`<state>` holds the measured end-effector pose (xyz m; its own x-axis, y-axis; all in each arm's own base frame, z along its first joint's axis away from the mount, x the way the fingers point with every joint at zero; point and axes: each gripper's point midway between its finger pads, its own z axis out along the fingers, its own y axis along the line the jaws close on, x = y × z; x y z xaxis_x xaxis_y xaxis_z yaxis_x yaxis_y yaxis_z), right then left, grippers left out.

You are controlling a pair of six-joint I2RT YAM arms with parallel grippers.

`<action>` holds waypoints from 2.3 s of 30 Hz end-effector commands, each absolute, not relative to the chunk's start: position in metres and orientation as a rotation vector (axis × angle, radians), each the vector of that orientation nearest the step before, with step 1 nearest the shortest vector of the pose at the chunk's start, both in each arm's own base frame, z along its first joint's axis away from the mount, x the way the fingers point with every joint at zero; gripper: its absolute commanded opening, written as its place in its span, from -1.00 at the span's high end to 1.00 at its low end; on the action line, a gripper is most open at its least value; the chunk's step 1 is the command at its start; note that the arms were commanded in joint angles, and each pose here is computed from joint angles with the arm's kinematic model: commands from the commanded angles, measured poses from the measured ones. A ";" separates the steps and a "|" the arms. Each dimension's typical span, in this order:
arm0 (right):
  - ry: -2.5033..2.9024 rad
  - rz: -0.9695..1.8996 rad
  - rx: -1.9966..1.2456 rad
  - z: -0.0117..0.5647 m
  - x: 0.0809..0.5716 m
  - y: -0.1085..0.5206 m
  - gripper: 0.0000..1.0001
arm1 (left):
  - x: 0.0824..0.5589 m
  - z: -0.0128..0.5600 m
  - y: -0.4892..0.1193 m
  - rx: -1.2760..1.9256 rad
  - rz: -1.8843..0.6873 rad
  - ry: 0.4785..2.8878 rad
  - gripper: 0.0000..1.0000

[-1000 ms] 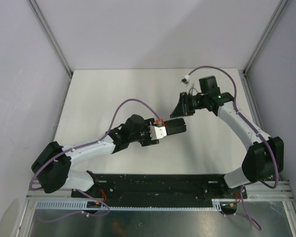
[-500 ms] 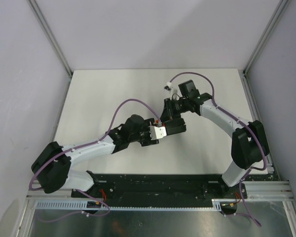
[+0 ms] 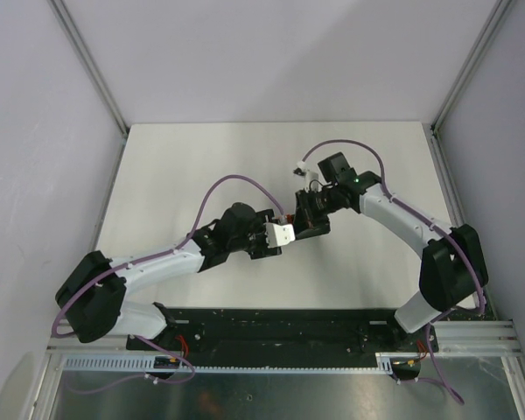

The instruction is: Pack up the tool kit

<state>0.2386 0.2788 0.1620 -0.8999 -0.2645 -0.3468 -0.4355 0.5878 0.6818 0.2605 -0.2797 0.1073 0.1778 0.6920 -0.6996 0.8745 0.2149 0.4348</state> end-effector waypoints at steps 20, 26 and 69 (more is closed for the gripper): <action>2.519 1.099 -0.646 0.173 0.225 0.257 0.77 | 0.253 0.090 -0.266 1.502 -0.338 1.719 1.00; 2.535 1.117 -0.665 0.161 0.226 0.270 0.80 | 0.252 0.092 -0.266 1.505 -0.349 1.709 1.00; 2.327 1.104 -0.418 0.170 0.303 0.310 0.83 | 0.245 0.090 -0.262 1.537 -0.337 1.679 1.00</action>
<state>0.2930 0.3053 0.1777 -0.8168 -0.0530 -0.5745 -0.4824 0.6088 0.6298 0.2667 -0.2694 0.1085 0.0909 0.6659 -0.7405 0.8877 0.2827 0.3633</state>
